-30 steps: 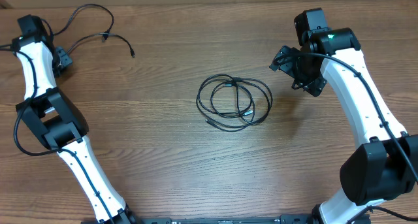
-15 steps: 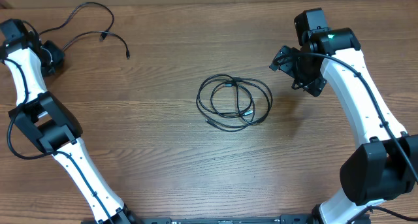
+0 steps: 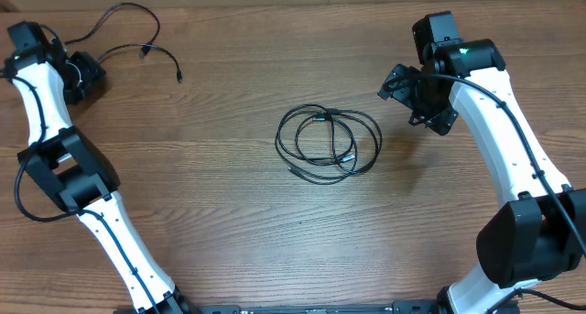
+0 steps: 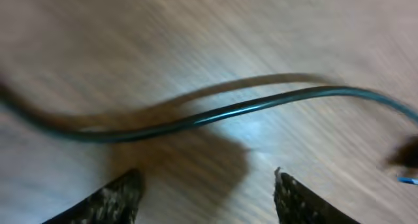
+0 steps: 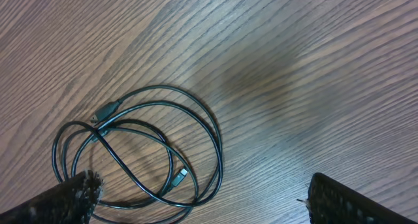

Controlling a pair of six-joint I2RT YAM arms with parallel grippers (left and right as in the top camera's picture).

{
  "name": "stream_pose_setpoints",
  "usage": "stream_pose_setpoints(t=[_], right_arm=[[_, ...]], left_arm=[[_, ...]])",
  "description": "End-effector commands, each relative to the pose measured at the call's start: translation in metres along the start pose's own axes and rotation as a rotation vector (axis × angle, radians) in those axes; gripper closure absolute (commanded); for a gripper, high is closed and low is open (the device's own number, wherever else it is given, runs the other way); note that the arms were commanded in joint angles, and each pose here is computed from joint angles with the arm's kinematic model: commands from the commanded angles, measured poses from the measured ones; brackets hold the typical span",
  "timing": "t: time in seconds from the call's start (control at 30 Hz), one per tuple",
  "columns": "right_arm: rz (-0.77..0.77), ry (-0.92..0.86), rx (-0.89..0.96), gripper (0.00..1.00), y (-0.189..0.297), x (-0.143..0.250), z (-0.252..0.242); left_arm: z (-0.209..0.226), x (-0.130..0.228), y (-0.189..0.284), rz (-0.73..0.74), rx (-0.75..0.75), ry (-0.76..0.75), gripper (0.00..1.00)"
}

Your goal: Untangle cables

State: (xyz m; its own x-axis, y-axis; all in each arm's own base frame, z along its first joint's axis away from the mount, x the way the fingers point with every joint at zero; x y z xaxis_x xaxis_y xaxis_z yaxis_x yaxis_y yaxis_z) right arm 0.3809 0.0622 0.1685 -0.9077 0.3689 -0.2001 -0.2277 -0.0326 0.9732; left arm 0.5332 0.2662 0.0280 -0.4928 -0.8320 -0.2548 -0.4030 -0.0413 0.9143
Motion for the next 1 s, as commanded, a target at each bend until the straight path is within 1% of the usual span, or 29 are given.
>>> stream_pose_setpoints(t=[0.0, 0.03, 0.07, 0.1, 0.13, 0.17, 0.3, 0.37, 0.47, 0.5, 0.53, 0.57, 0.6, 0.63, 0.67, 0.7, 0.73, 0.77, 0.8, 0.83, 0.9, 0.97], right_arm=[[-0.001, 0.002, -0.002, 0.0, 0.0, -0.001, -0.001], [-0.001, 0.002, -0.002, 0.0, 0.0, -0.001, 0.0], [-0.001, 0.002, -0.002, 0.0, 0.0, -0.001, -0.001], [-0.001, 0.002, -0.002, 0.0, 0.0, -0.001, 0.0], [-0.002, 0.002, -0.002, 0.0, 0.0, -0.001, -0.001], [-0.001, 0.002, -0.002, 0.0, 0.0, -0.001, -0.001], [-0.002, 0.002, -0.002, 0.0, 0.0, -0.001, 0.0], [-0.001, 0.002, -0.002, 0.0, 0.0, -0.001, 0.0], [-0.001, 0.002, -0.002, 0.0, 0.0, -0.001, 0.0], [-0.001, 0.002, -0.002, 0.0, 0.0, -0.001, 0.0], [-0.001, 0.002, -0.002, 0.0, 0.0, -0.001, -0.001], [-0.001, 0.002, -0.002, 0.0, 0.0, -0.001, 0.0], [-0.001, 0.002, -0.002, 0.0, 0.0, -0.001, -0.001], [-0.002, 0.002, -0.002, 0.0, 0.0, -0.001, 0.0], [-0.001, 0.002, -0.002, 0.0, 0.0, -0.001, 0.0], [-0.001, 0.002, -0.002, 0.0, 0.0, -0.001, 0.0], [-0.001, 0.002, -0.002, 0.0, 0.0, -0.001, 0.0], [-0.001, 0.002, -0.002, 0.0, 0.0, -0.001, -0.001], [-0.002, 0.002, -0.002, 0.0, 0.0, -0.001, -0.001], [-0.001, 0.002, -0.002, 0.0, 0.0, -0.001, -0.001], [-0.001, 0.002, -0.002, 0.0, 0.0, -0.001, 0.0], [-0.001, 0.002, -0.002, 0.0, 0.0, -0.001, -0.001]], left_arm=[[0.08, 0.026, -0.047, 0.054, -0.328, 0.02, 0.31], [0.086, 0.027, -0.048, 0.057, -0.349, 0.021, 0.29], [0.091, 0.029, -0.049, 0.064, -0.36, 0.024, 0.25], [0.094, 0.03, -0.05, 0.071, -0.364, 0.025, 0.18], [0.099, 0.032, -0.051, 0.079, -0.37, 0.03, 0.05], [0.102, 0.031, -0.051, 0.081, -0.372, 0.036, 0.0], [0.108, 0.024, -0.051, 0.066, -0.363, 0.049, 0.0], [0.108, 0.023, -0.051, 0.067, -0.359, 0.016, 0.0], [0.103, 0.023, -0.051, 0.073, -0.331, 0.01, 0.0], [0.096, 0.024, -0.052, 0.09, -0.29, -0.004, 0.03], [0.089, 0.025, -0.052, 0.107, -0.245, -0.021, 0.13], [0.08, 0.026, -0.052, 0.123, -0.188, -0.045, 0.3], [0.071, 0.025, -0.05, 0.131, -0.138, -0.056, 0.51], [0.063, 0.022, -0.046, 0.128, -0.1, -0.053, 0.57], [0.056, 0.018, -0.042, 0.121, -0.067, -0.051, 0.59], [0.048, 0.011, -0.035, 0.11, -0.029, -0.05, 0.57], [0.039, 0.005, -0.025, 0.096, 0.006, -0.053, 0.52], [0.032, -0.002, -0.016, 0.079, 0.035, -0.056, 0.43], [0.021, -0.01, -0.003, 0.057, 0.074, -0.064, 0.25], [0.011, -0.019, 0.012, 0.029, 0.103, -0.073, 0.0], [-0.006, -0.029, 0.04, -0.006, 0.163, -0.088, 0.01], [-0.031, -0.032, 0.078, -0.017, 0.268, -0.105, 0.0]])
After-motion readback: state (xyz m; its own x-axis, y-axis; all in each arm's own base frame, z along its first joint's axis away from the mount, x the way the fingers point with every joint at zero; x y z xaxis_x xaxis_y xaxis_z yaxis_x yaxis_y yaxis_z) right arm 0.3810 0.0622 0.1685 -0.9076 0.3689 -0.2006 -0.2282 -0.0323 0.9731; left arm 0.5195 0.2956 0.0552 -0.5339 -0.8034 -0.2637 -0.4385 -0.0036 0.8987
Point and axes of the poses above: each gripper's point midway between its finger pads, its own y axis back along the fingers, its own z axis along the line the jaws close on, x = y × z, the point moved 2 cm from there along y, back along the fingers, and after that the axes turned 12 degrees about y, right-handed, at the moved point
